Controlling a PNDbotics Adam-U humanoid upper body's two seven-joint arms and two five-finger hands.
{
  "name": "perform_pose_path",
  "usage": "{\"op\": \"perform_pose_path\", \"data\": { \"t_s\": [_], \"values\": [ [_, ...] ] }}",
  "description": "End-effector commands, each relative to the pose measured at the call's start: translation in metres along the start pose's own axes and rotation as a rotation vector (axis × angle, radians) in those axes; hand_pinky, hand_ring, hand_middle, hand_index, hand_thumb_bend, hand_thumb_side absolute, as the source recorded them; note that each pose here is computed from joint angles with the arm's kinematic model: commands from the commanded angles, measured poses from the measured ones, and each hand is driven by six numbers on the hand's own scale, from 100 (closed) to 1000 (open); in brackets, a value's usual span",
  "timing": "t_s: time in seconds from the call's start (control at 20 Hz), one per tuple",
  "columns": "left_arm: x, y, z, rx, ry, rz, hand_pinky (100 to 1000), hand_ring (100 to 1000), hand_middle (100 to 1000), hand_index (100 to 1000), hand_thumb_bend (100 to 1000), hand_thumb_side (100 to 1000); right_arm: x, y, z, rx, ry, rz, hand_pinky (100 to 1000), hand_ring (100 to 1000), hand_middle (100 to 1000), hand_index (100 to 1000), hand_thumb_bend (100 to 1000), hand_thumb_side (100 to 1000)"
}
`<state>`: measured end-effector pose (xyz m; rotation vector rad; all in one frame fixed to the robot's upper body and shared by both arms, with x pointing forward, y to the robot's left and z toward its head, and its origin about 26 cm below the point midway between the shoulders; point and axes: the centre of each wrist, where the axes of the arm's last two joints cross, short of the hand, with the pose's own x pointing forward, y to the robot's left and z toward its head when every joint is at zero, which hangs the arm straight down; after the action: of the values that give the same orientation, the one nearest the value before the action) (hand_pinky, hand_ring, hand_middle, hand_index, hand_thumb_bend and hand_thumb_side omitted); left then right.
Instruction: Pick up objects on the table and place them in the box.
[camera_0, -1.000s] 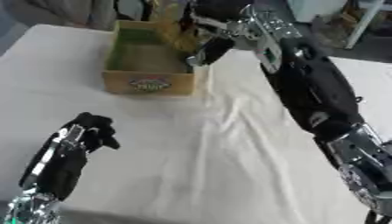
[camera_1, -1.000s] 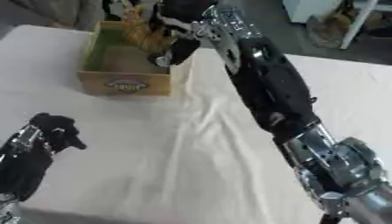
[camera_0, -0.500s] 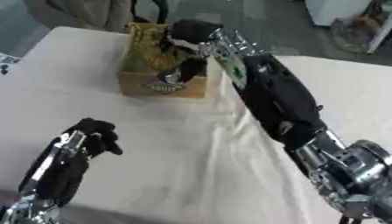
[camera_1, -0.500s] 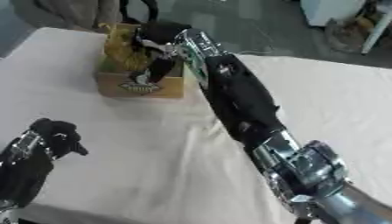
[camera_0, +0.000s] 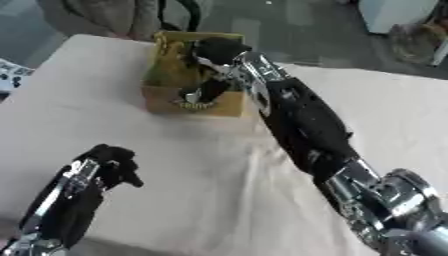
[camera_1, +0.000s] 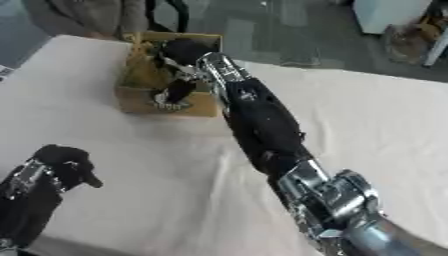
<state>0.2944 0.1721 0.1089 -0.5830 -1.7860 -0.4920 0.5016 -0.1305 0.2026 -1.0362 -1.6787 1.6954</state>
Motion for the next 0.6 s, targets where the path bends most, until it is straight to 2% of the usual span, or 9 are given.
{"op": "perform_pose_path", "data": {
  "t_s": [0.05, 0.3, 0.6],
  "values": [
    [0.009, -0.002, -0.004, -0.023, -0.031, -0.005, 575, 497, 514, 657, 100, 724, -0.010, -0.029, 0.001, -0.129, 0.078, 0.043, 195, 300, 297, 350, 100, 362],
    [0.011, -0.004, -0.007, -0.045, -0.037, -0.003, 575, 497, 514, 657, 100, 720, -0.013, -0.017, 0.001, -0.173, 0.155, 0.059, 241, 342, 333, 381, 100, 358],
    [0.016, -0.009, -0.012, -0.086, -0.049, -0.002, 575, 497, 514, 657, 100, 718, -0.033, 0.006, 0.011, -0.201, 0.258, 0.073, 244, 345, 332, 380, 100, 354]
  ]
}}
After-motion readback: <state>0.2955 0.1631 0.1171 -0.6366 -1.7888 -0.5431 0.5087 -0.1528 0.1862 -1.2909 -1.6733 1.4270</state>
